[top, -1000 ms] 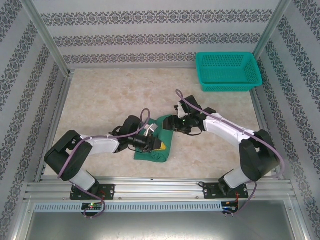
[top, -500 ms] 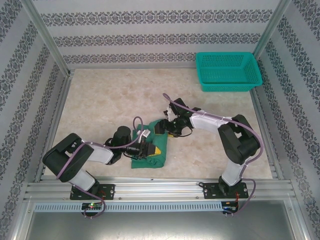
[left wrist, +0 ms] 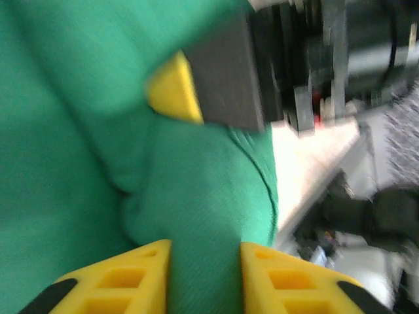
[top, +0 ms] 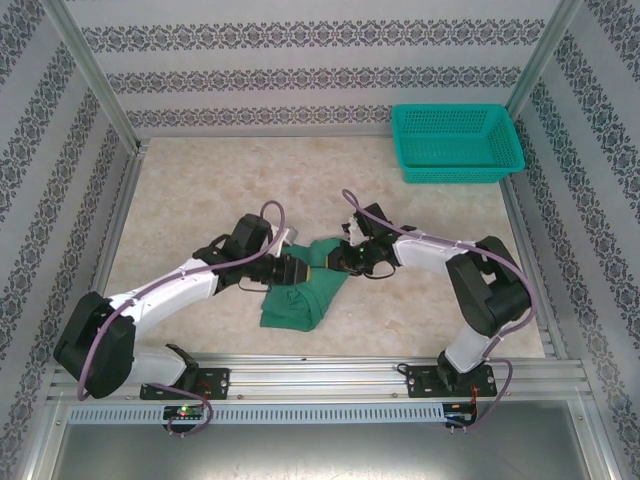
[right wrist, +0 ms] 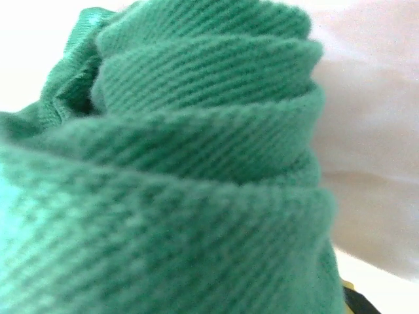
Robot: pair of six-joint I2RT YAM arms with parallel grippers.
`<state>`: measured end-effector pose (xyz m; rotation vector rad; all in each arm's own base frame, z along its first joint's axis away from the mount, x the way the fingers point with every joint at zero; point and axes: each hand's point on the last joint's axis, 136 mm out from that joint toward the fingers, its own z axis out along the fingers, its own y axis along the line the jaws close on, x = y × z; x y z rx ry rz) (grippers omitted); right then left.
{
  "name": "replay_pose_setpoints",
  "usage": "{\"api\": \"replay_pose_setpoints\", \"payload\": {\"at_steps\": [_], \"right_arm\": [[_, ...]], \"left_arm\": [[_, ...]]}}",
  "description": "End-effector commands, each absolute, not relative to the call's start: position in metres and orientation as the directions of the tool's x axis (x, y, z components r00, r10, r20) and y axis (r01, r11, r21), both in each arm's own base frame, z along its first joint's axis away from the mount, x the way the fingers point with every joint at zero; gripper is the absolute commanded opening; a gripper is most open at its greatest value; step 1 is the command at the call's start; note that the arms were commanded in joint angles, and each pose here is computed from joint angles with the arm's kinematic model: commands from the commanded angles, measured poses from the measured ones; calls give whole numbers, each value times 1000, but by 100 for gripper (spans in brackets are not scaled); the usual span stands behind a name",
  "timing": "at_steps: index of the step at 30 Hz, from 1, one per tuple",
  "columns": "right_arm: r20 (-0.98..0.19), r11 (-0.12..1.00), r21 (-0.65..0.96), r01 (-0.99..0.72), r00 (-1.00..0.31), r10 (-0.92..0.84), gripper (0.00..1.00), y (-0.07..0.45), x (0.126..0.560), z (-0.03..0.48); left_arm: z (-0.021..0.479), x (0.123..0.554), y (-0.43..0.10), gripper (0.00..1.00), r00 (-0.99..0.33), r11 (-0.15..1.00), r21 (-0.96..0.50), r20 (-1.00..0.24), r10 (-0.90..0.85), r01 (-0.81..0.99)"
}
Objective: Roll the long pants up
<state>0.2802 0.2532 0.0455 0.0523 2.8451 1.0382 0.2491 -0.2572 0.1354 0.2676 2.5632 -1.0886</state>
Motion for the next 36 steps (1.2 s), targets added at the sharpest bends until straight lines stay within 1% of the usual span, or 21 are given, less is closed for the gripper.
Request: {"api": "replay_pose_setpoints", "payload": {"at_steps": [1, 2, 5, 6, 10, 11, 12, 13, 14, 15, 16, 18, 22, 24, 27, 28, 30, 31, 33, 35, 36], "right_arm": [[-66, 900, 408, 153, -978, 197, 0, 195, 258, 11], [-81, 918, 363, 161, -976, 204, 0, 190, 252, 10], [-131, 952, 264, 156, -972, 196, 0, 186, 237, 14], [-142, 960, 237, 149, -972, 186, 0, 186, 233, 16], [-222, 984, 31, 174, -959, 177, 0, 173, 221, 29], [-229, 984, 8, 176, -958, 173, 0, 174, 219, 30], [-225, 982, -6, 188, -957, 181, 0, 174, 219, 29], [-213, 981, -10, 196, -959, 189, 0, 176, 218, 27], [-199, 981, -14, 193, -962, 186, 0, 179, 217, 24], [-193, 980, -23, 200, -962, 192, 0, 180, 216, 22], [-190, 980, -31, 196, -964, 187, 0, 182, 216, 19], [-188, 977, -45, 210, -962, 198, 0, 182, 215, 16], [-182, 981, -7, 192, -965, 188, 0, 194, 217, 14], [-180, 984, 10, 179, -968, 178, 0, 199, 218, 15], [-182, 987, 26, 160, -970, 162, 0, 203, 219, 16], [-183, 988, 28, 150, -971, 153, 0, 205, 219, 16], [-187, 989, 25, 146, -971, 148, 0, 204, 219, 16], [-192, 989, 29, 142, -971, 145, 0, 205, 219, 16], [-190, 990, 33, 138, -971, 142, 0, 207, 219, 17], [-193, 990, 32, 134, -971, 138, 0, 208, 220, 17], [-192, 990, 34, 134, -972, 139, 0, 209, 220, 17]], "left_arm": [[129, 267, -213, 33, -871, 873, -364, -474, 127, 326], [129, 268, -212, 33, -863, 885, -318, -480, 157, 339], [133, 258, -220, 32, -854, 874, -285, -466, 232, 393], [135, 251, -229, 32, -849, 858, -292, -459, 261, 422], [141, 215, -272, 32, -817, 813, -280, -451, 358, 511], [140, 206, -279, 33, -814, 816, -259, -445, 373, 516], [139, 199, -285, 33, -808, 817, -239, -443, 389, 525], [138, 192, -287, 38, -798, 830, -184, -444, 407, 526], [140, 186, -290, 46, -776, 833, -124, -459, 433, 538], [142, 180, -292, 49, -755, 831, -75, -469, 459, 552], [146, 175, -296, 51, -733, 826, -30, -480, 482, 562], [144, 164, -303, 51, -719, 816, 13, -466, 516, 577], [126, 154, -310, 53, -683, 790, 173, -418, 600, 588], [108, 156, -307, 55, -692, 780, 253, -362, 625, 572], [85, 163, -289, 58, -713, 743, 417, -264, 650, 524], [80, 166, -282, 59, -715, 720, 478, -238, 657, 503], [70, 169, -273, 64, -718, 687, 539, -202, 666, 486], [62, 167, -272, 72, -716, 673, 545, -176, 675, 500], [53, 162, -274, 74, -726, 680, 518, -152, 671, 519], [37, 149, -284, 93, -733, 700, 433, -122, 670, 568], [31, 142, -288, 100, -733, 705, 394, -106, 672, 590]]}}
